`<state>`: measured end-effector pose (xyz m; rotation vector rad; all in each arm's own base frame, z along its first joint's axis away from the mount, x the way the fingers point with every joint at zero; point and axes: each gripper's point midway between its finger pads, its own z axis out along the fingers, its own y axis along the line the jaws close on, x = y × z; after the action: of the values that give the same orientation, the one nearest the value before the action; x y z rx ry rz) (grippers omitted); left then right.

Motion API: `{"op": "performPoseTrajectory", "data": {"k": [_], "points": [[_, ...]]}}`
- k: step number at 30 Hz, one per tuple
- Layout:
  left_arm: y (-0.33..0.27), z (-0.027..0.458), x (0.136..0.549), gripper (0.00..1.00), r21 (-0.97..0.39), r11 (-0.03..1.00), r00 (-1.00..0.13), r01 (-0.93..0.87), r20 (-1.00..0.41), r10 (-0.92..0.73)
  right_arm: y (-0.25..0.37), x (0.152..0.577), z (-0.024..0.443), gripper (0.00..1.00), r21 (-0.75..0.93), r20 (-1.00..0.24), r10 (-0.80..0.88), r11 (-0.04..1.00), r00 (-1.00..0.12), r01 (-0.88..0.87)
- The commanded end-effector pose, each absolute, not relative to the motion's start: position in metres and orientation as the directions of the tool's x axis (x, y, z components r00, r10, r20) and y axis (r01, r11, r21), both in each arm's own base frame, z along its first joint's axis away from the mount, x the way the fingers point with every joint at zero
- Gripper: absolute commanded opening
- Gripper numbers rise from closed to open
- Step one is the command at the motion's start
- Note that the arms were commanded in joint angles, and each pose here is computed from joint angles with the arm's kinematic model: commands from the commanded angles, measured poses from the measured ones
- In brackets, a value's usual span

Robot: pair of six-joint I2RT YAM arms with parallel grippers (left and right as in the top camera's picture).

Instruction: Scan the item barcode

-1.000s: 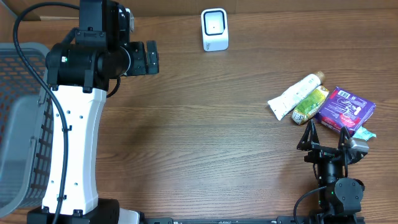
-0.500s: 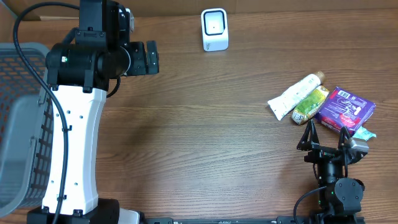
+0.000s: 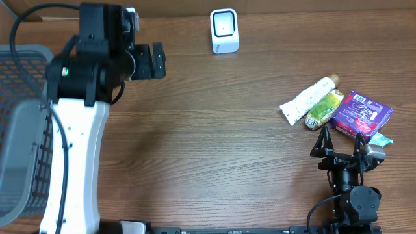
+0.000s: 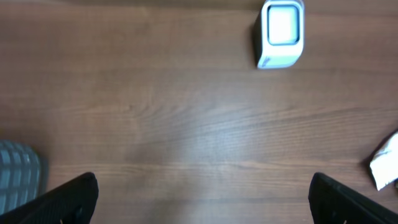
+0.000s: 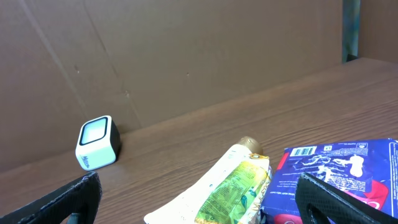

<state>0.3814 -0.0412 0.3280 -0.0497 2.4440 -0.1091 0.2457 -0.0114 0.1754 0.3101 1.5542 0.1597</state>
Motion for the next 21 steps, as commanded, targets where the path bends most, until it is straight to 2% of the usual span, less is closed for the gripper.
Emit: {"op": "performPoseTrajectory", "data": {"k": [1, 4, 9, 13, 21], "points": [[-0.044, 0.342, 0.359, 0.99, -0.061, 0.994, -0.687, 0.086, -0.727, 0.015, -0.010, 0.246, 0.174, 1.00, 0.277, -0.961, 0.277, 0.957, 0.019, 0.086], [-0.057, 0.336, 0.355, 0.99, -0.030, 0.977, -0.590, 0.210, -0.801, 0.102, -0.010, 0.246, 0.174, 1.00, 0.277, -0.961, 0.277, 0.957, 0.019, 0.086], [-0.073, 0.305, 0.341, 0.99, 0.115, 0.917, -0.365, 0.383, -0.893, 0.264, -0.010, 0.246, 0.174, 1.00, 0.277, -0.961, 0.277, 0.957, 0.019, 0.086], [-0.076, 0.268, 0.327, 1.00, 0.189, 0.893, -0.247, 0.408, -0.919, 0.307, -0.010, 0.246, 0.174, 1.00, 0.277, -0.961, 0.277, 0.957, 0.019, 0.086], [-0.071, 0.198, 0.294, 0.99, 0.280, 0.885, -0.090, 0.373, -0.938, 0.335, -0.010, 0.246, 0.174, 1.00, 0.277, -0.961, 0.277, 0.957, 0.019, 0.086]]}}
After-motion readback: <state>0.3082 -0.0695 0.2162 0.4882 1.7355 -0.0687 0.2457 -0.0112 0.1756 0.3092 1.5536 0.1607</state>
